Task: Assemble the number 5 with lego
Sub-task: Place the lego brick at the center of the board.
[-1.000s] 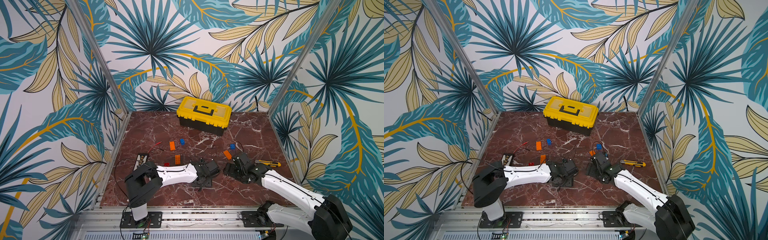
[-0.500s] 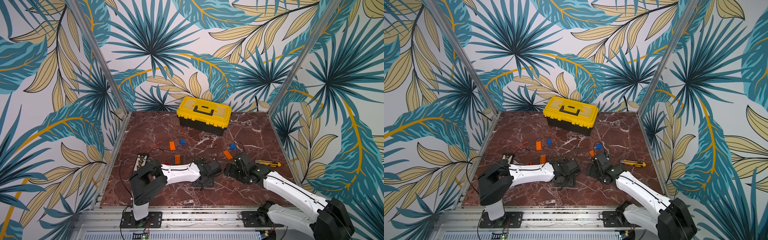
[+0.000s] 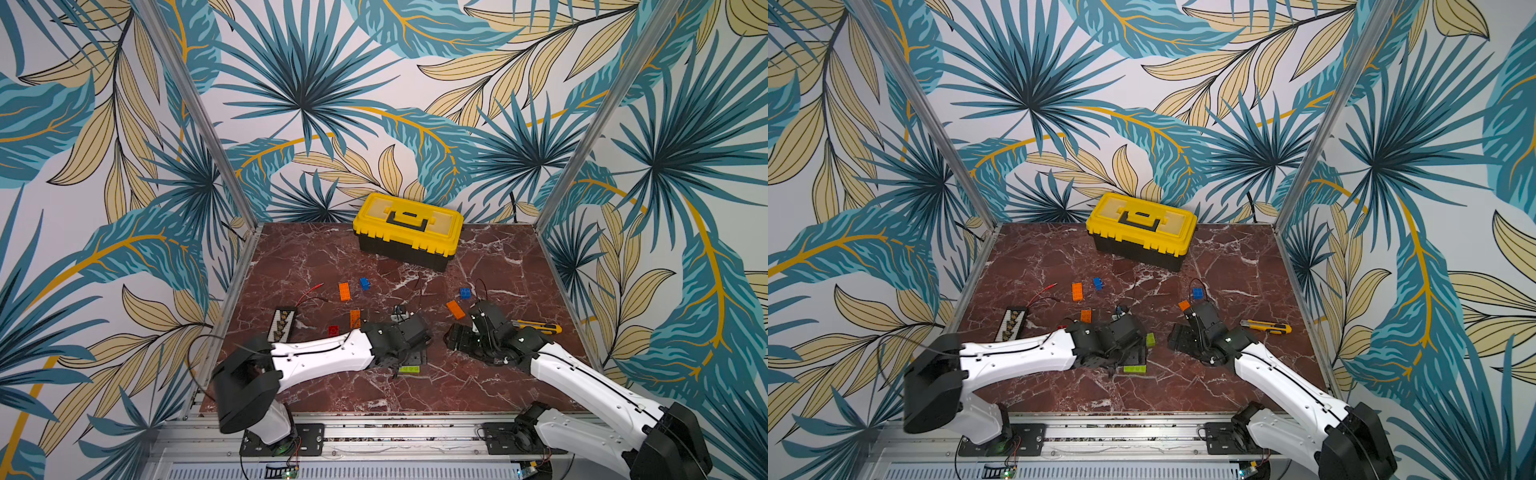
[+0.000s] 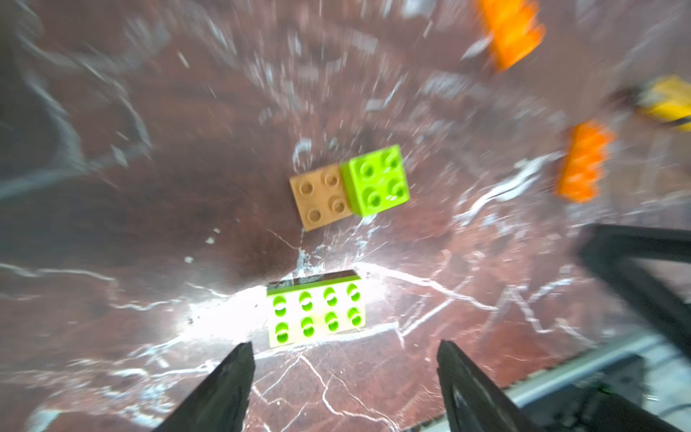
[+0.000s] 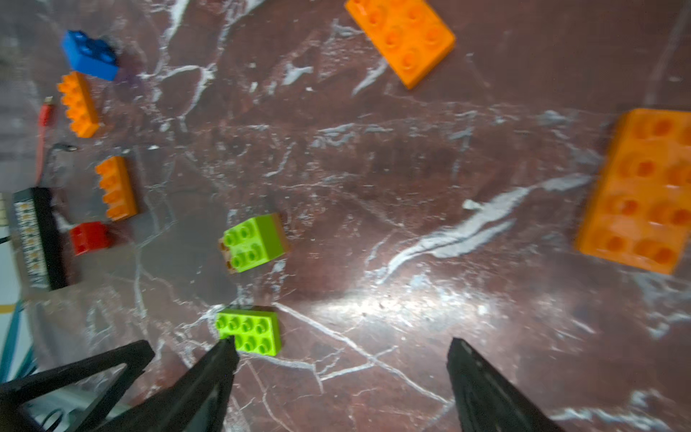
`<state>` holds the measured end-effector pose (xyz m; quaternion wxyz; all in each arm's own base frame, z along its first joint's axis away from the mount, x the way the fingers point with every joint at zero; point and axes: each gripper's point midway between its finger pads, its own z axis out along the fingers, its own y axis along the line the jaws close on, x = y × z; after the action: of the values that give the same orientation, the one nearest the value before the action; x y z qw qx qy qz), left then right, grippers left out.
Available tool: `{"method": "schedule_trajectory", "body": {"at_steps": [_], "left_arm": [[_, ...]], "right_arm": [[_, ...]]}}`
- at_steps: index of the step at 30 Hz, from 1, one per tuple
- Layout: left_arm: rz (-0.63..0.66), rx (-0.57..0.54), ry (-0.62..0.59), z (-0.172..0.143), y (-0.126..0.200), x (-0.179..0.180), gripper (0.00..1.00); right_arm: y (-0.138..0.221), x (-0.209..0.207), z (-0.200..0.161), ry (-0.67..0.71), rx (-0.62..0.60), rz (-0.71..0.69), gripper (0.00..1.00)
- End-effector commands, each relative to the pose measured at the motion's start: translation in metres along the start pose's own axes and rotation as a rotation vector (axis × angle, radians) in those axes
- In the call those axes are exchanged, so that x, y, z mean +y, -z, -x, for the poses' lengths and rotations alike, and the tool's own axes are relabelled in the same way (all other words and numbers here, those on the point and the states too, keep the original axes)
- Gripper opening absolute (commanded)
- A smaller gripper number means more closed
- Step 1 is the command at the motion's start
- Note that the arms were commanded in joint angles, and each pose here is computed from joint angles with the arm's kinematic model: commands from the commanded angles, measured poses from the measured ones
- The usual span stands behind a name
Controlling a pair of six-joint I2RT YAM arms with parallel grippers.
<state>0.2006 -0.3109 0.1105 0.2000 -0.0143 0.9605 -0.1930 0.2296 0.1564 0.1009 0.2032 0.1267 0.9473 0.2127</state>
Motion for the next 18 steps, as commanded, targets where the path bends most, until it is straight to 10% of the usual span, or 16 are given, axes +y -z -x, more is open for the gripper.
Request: {"method": "schedule_trajectory", "body": {"at_steps": [1,18], "left_arm": [[0.041,-0.148,0.013,0.022,0.012,0.033,0.8],[0.287,-0.066,0.164,0.066,0.026,0.198,0.74]], "right_arm": [[-0.005,0.043,0.0,0.01,0.042,0.204,0.88],[-0.035,0.13,-0.001,0.193,0.086,0.212,0.86]]}}
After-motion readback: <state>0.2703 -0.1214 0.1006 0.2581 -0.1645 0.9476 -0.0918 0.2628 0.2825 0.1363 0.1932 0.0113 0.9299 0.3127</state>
